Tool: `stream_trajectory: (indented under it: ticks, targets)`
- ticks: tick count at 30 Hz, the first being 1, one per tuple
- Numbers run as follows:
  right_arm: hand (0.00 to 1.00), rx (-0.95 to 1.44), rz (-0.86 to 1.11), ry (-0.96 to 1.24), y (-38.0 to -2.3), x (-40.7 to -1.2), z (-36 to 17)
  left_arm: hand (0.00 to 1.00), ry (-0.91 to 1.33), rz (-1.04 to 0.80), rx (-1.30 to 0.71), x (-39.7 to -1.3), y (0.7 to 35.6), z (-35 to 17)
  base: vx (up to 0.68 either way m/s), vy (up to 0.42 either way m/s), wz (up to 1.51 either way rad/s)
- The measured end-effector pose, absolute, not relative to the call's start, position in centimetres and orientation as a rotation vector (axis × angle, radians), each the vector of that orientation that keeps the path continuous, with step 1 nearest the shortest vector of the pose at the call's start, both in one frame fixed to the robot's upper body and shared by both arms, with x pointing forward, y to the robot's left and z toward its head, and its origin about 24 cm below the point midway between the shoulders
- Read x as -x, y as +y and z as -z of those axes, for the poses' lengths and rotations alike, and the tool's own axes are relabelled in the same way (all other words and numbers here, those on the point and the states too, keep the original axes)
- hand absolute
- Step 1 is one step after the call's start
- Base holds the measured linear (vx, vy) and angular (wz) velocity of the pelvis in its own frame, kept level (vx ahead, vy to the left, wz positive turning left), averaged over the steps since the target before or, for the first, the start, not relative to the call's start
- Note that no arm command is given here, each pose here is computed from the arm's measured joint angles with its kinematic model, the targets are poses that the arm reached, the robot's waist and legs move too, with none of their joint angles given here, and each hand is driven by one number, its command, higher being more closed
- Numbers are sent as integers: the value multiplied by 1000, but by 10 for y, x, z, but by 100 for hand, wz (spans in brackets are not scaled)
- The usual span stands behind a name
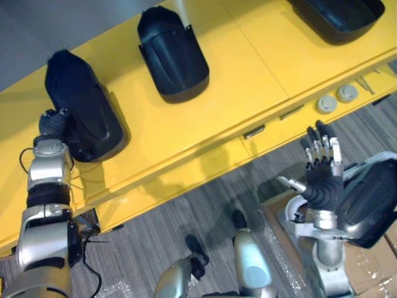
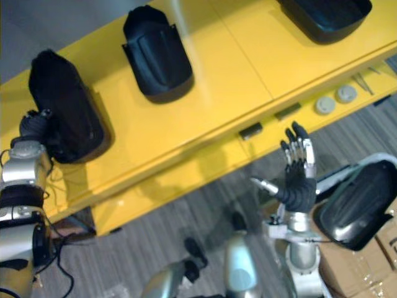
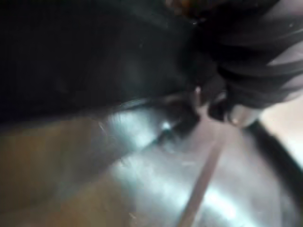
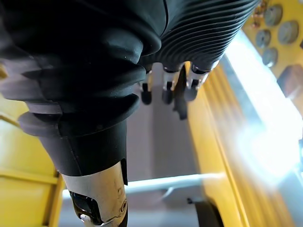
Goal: Walk over and take plastic housings, then place them on the shelf
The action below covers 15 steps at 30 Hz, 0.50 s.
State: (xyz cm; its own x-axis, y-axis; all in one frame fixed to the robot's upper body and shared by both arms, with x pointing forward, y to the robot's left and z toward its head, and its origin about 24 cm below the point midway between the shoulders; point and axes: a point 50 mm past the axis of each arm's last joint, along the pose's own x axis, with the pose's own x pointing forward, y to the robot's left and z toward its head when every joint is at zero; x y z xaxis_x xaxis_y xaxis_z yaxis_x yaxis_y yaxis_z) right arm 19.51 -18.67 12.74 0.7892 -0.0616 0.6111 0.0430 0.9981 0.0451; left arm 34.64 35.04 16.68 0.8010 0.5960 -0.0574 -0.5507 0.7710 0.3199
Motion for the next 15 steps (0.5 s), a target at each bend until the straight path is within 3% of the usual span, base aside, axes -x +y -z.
stream_trajectory:
  ticks: [15]
  targets:
    - [0, -44, 33, -597, -180, -192, -115, 0, 94, -850, -385, -342, 359, -181, 8, 1, 3]
